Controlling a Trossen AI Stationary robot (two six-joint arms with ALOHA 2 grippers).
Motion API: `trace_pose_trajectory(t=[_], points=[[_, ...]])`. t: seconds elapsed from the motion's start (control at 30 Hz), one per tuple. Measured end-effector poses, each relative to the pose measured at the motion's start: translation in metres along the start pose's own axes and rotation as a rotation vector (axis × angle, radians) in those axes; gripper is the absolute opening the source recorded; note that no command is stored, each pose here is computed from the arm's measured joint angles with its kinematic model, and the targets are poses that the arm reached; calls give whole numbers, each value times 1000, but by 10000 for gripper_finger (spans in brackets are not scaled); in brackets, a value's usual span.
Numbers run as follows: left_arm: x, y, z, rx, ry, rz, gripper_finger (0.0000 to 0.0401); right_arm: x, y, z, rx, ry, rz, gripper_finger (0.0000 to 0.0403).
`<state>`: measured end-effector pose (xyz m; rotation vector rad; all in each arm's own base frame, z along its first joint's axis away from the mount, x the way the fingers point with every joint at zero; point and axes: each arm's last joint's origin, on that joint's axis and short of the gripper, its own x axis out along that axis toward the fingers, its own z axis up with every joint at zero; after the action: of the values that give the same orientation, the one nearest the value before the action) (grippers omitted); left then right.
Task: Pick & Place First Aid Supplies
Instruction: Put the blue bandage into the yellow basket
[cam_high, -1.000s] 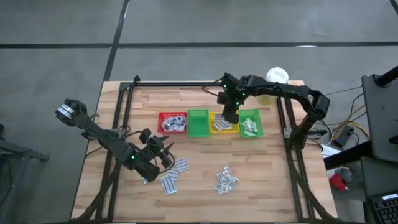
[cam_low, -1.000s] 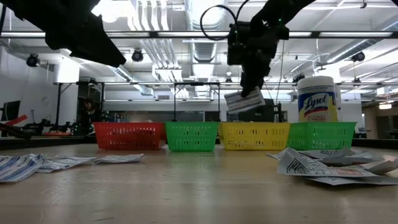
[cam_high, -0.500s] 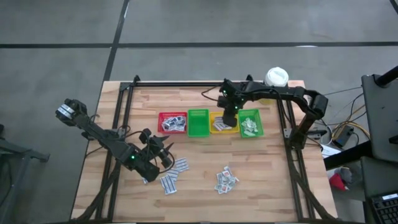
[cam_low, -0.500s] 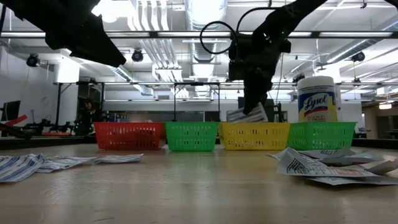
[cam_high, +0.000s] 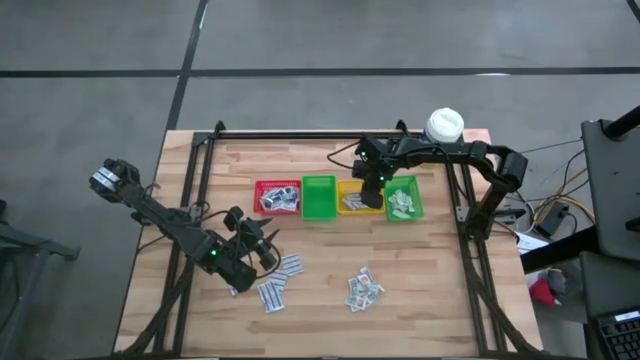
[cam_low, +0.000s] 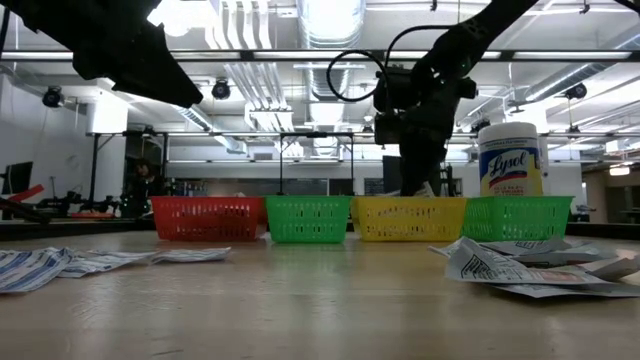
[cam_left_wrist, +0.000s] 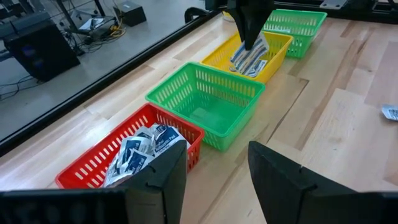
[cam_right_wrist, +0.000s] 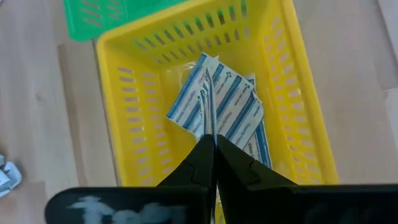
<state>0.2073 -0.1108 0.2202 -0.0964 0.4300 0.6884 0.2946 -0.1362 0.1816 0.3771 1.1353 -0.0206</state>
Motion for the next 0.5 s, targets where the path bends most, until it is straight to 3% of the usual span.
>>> trace_pose_trajectory(t=[0.27,0.5], points=[[0,0,0,-4,-1,-1,167,2,-3,-2,-10,-4,-45,17],[0,0,0,-6,-1,-2,167,1,-2,1,-12,-13,-47,76]])
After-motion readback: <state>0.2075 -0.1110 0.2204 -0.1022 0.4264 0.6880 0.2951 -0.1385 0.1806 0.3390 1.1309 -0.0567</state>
